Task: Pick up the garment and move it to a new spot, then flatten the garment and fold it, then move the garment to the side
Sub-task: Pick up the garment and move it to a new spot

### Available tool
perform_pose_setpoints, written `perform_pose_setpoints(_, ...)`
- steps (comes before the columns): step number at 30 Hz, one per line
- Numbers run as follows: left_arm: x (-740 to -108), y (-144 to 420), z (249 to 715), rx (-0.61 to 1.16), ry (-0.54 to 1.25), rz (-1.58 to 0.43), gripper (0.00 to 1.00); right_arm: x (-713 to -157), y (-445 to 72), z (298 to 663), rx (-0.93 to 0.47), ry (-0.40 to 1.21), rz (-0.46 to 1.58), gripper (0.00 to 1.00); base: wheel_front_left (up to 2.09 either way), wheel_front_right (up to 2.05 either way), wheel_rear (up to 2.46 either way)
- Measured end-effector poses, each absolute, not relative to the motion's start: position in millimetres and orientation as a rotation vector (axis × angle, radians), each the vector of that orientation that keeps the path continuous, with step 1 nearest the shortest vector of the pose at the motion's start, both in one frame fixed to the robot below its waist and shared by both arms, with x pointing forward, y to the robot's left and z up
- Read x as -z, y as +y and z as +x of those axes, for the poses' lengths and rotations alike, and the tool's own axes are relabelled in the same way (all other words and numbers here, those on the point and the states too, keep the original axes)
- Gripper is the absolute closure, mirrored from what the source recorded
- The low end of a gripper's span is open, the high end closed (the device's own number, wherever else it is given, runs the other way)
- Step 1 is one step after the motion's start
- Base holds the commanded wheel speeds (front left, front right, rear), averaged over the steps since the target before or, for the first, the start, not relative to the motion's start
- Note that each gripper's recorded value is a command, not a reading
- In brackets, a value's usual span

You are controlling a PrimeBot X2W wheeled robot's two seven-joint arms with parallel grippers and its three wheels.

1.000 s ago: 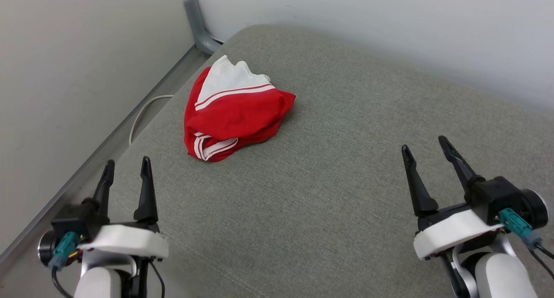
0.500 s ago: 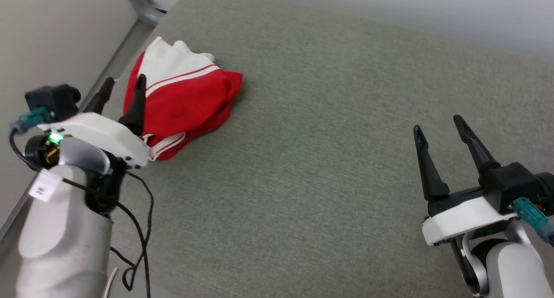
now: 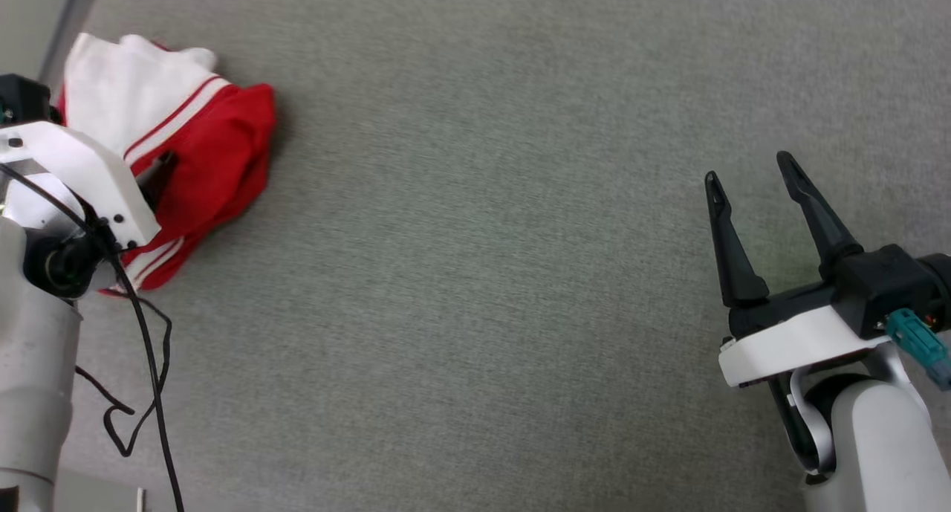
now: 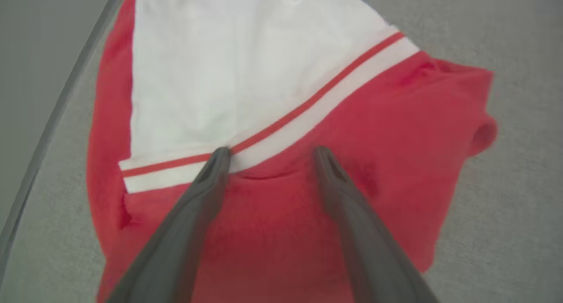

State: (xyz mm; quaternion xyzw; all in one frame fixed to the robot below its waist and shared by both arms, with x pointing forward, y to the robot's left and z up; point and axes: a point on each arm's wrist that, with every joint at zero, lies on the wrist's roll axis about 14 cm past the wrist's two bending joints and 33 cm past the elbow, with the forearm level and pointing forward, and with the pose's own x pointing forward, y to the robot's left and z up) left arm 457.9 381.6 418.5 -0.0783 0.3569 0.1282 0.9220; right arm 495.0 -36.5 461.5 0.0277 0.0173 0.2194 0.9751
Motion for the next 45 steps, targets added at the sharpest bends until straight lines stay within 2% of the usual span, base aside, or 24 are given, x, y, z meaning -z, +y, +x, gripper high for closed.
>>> perform_pose_setpoints(6, -369.4, 382.6, 443.1, -0.294, 0.989, -0.229, 0.0, -443.0, -47.8, 500.5, -0.415, 0.071, 0.053, 0.0, 0.0, 0.0, 0.0)
perform_pose_setpoints(9, -361.0, 381.7, 442.9, -0.306, 1.059, -0.25, 0.0, -440.3, -53.4, 502.8, -0.401, 0.075, 0.048, 0.0, 0.0, 0.0, 0.0)
perform_pose_setpoints(10, -360.4, 381.7, 443.8, -0.305, 1.066, -0.247, 0.65, -439.6, -54.7, 502.8, -0.398, 0.076, 0.048, 0.0, 0.0, 0.0, 0.0)
perform_pose_setpoints(11, -361.3, 383.1, 445.0, -0.306, 1.058, -0.236, 1.0, -439.5, -55.5, 502.7, -0.396, 0.076, 0.047, 0.0, 0.0, 0.0, 0.0)
perform_pose_setpoints(16, -370.2, 386.3, 447.7, -0.312, 0.982, -0.19, 1.0, -446.9, -57.7, 501.5, -0.388, 0.062, 0.057, 0.0, 0.0, 0.0, 0.0)
perform_pose_setpoints(20, -390.9, 384.6, 455.5, -0.295, 0.85, -0.143, 1.0, -459.0, -60.6, 497.7, -0.378, 0.039, 0.069, 0.0, 0.0, 0.0, 0.0)
perform_pose_setpoints(25, -438.0, 387.6, 466.4, -0.283, 0.596, -0.08, 1.0, -475.5, -61.3, 487.7, -0.377, 0.011, 0.07, 0.0, 0.0, 0.0, 0.0)
perform_pose_setpoints(30, -502.7, 391.6, 470.0, -0.291, 0.271, -0.022, 1.0, -496.0, -61.3, 475.8, -0.378, -0.028, 0.085, 0.0, 0.0, 0.0, 0.0)
perform_pose_setpoints(35, -543.4, 390.9, 455.4, -0.31, 0.082, 0.017, 1.0, -513.4, -67.1, 459.9, -0.367, -0.055, 0.09, 0.0, 0.0, 0.0, 0.0)
perform_pose_setpoints(41, -578.1, 371.7, 450.6, -0.279, -0.043, 0.029, 1.0, -527.9, -81.7, 443.0, -0.334, -0.081, 0.085, 0.0, 0.0, 0.0, 0.0)
perform_pose_setpoints(45, -591.6, 322.7, 458.5, -0.174, -0.119, 0.005, 1.0, -538.3, -102.2, 427.0, -0.284, -0.101, 0.077, 0.0, 0.0, 0.0, 0.0)
